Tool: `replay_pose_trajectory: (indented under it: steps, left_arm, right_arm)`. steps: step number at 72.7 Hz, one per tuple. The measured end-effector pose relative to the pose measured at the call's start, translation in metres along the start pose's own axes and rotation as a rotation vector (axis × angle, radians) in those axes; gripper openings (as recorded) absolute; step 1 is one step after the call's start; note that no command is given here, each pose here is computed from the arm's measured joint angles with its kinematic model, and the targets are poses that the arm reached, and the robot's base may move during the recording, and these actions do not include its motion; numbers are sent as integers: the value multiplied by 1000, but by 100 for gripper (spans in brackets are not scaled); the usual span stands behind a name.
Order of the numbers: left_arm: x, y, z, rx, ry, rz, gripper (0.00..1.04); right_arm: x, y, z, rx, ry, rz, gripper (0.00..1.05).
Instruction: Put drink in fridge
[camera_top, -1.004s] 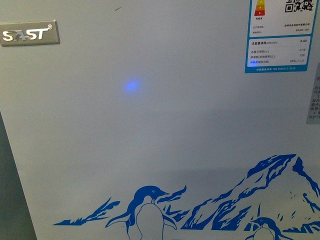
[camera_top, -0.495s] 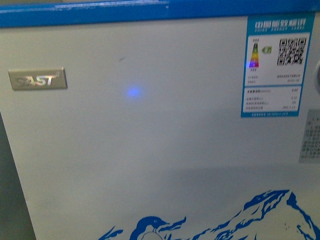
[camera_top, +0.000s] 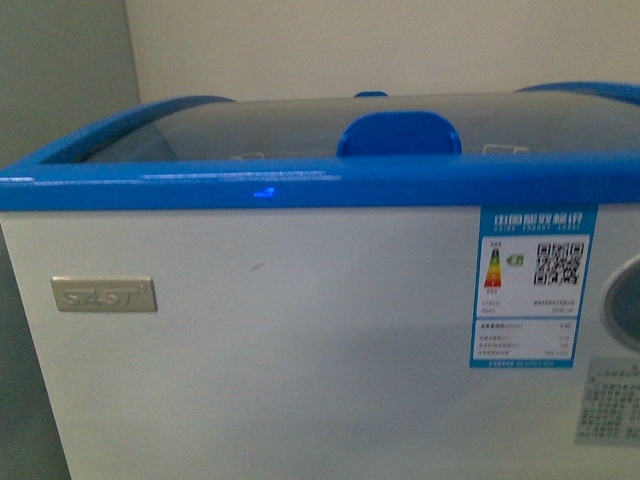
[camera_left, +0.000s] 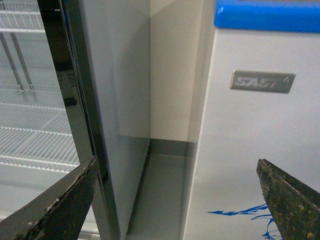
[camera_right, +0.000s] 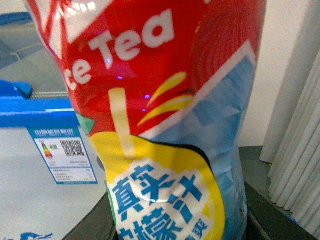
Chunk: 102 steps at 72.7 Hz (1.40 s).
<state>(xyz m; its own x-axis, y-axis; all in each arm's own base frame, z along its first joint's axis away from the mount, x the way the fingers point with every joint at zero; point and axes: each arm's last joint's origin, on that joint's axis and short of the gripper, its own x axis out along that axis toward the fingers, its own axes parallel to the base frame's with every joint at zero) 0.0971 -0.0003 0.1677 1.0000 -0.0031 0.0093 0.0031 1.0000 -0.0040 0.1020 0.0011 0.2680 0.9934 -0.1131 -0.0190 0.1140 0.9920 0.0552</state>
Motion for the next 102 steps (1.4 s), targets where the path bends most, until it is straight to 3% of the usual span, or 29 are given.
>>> replay_pose_trajectory:
  steps: [47, 51, 56, 63, 74, 88, 102]
  left_arm:
    - [0, 0, 0, 0, 0, 0, 97]
    - [0, 0, 0, -34, 79, -90, 97]
    - [2, 0, -1, -153, 306, -251, 97]
    - [10, -3, 1, -219, 384, -393, 97]
    - [32, -8, 29, -169, 293, -511, 97]
    - [84, -27, 73, 11, 132, -711, 97]
    - [138, -57, 87, 232, 48, -880, 97]
  right_arm:
    - [0, 0, 0, 0, 0, 0, 40]
    - [0, 0, 0, 0, 0, 0, 40]
    - [0, 0, 0, 0, 0, -1, 40]
    - [0, 0, 0, 0, 0, 5, 40]
    - [0, 0, 0, 0, -1, -2, 40]
    - [0, 0, 0, 0, 0, 2, 40]
    - [0, 0, 0, 0, 0, 2, 40]
